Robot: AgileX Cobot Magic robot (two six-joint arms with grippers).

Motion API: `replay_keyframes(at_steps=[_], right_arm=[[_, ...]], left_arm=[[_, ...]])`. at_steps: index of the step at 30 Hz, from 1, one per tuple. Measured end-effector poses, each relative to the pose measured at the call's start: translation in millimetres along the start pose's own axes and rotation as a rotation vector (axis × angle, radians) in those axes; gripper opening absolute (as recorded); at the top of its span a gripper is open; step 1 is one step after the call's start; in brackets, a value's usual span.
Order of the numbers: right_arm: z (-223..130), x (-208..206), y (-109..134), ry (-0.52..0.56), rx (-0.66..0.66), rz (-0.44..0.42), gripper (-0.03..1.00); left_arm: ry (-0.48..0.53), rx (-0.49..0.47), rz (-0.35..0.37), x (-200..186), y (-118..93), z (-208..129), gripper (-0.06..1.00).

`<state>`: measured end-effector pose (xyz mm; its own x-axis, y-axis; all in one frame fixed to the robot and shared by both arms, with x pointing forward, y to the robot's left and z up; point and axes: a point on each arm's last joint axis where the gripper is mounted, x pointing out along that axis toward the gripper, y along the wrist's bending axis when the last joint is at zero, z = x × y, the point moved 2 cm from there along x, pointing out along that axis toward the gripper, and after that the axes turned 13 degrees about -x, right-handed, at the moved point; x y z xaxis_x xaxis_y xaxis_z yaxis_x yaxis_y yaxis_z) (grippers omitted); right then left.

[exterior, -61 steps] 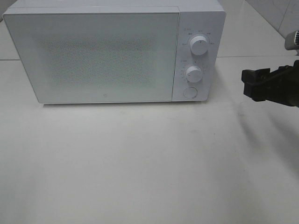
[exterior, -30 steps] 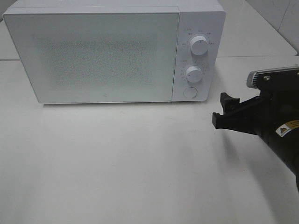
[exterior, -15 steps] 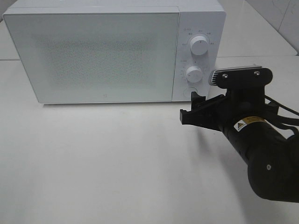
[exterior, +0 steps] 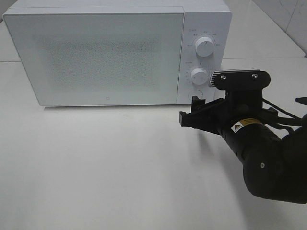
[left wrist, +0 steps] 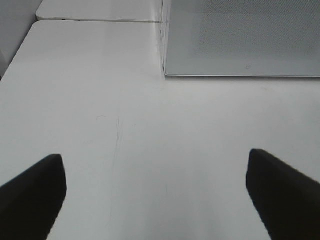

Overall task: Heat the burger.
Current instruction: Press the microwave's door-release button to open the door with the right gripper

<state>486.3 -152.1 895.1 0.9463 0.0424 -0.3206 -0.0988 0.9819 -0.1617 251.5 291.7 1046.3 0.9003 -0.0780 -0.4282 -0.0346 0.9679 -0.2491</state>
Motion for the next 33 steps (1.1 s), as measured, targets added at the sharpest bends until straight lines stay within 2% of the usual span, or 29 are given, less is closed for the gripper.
replay_keyframes(at_steps=[6,7,8,9,11,13,14,16,17,18,19,22,24,26,27,30,32,33], right_arm=[[-0.5,0.0,-0.1,0.005,0.153,-0.001,0.72],[-0.5,0.0,-0.1,0.005,0.247,-0.001,0.70],[-0.5,0.0,-0.1,0.005,0.247,-0.001,0.70],[-0.5,0.0,-0.1,0.005,0.357,-0.002,0.68],[-0.5,0.0,-0.1,0.004,0.404,-0.002,0.67],[-0.5,0.0,-0.1,0.004,0.573,-0.002,0.63],[-0.5,0.0,-0.1,0.004,0.573,-0.002,0.63],[-0.8,0.0,0.0,0.007,0.825,-0.003,0.57],[-0.8,0.0,0.0,0.007,0.825,-0.003,0.57],[-1.2,0.0,0.2,0.011,0.880,-0.003,0.55],[-1.6,0.0,0.4,0.015,1.013,-0.004,0.51],[-1.6,0.0,0.4,0.015,1.075,-0.005,0.48],[-1.6,0.0,0.4,0.015,1.277,-0.006,0.35],[-1.6,0.0,0.4,0.015,1.312,-0.007,0.32],[-1.6,0.0,0.4,0.015,1.383,-0.007,0.25],[-1.6,0.0,0.4,0.015,1.417,-0.007,0.22],[-3.0,0.0,1.0,0.028,1.494,-0.013,0.13],[-3.0,0.0,1.0,0.028,1.494,-0.013,0.13]], left_arm=[[0.000,0.000,0.000,0.0,0.0,0.0,0.89],[0.000,0.000,0.000,0.0,0.0,0.0,0.89],[0.000,0.000,0.000,0.0,0.0,0.0,0.89],[0.000,0.000,0.000,0.0,0.0,0.0,0.89],[0.000,0.000,0.000,0.0,0.0,0.0,0.89],[0.000,0.000,0.000,0.0,0.0,0.0,0.89],[0.000,0.000,0.000,0.0,0.0,0.0,0.89],[0.000,0.000,0.000,0.0,0.0,0.0,0.89],[0.000,0.000,0.000,0.0,0.0,0.0,0.89],[0.000,0.000,0.000,0.0,0.0,0.0,0.89],[0.000,0.000,0.000,0.0,0.0,0.0,0.89],[0.000,0.000,0.000,0.0,0.0,0.0,0.89],[0.000,0.000,0.000,0.0,0.0,0.0,0.89],[0.000,0.000,0.000,0.0,0.0,0.0,0.89],[0.000,0.000,0.000,0.0,0.0,0.0,0.89],[0.000,0.000,0.000,0.0,0.0,0.0,0.89],[0.000,0.000,0.000,0.0,0.0,0.0,0.89],[0.000,0.000,0.000,0.0,0.0,0.0,0.89]])
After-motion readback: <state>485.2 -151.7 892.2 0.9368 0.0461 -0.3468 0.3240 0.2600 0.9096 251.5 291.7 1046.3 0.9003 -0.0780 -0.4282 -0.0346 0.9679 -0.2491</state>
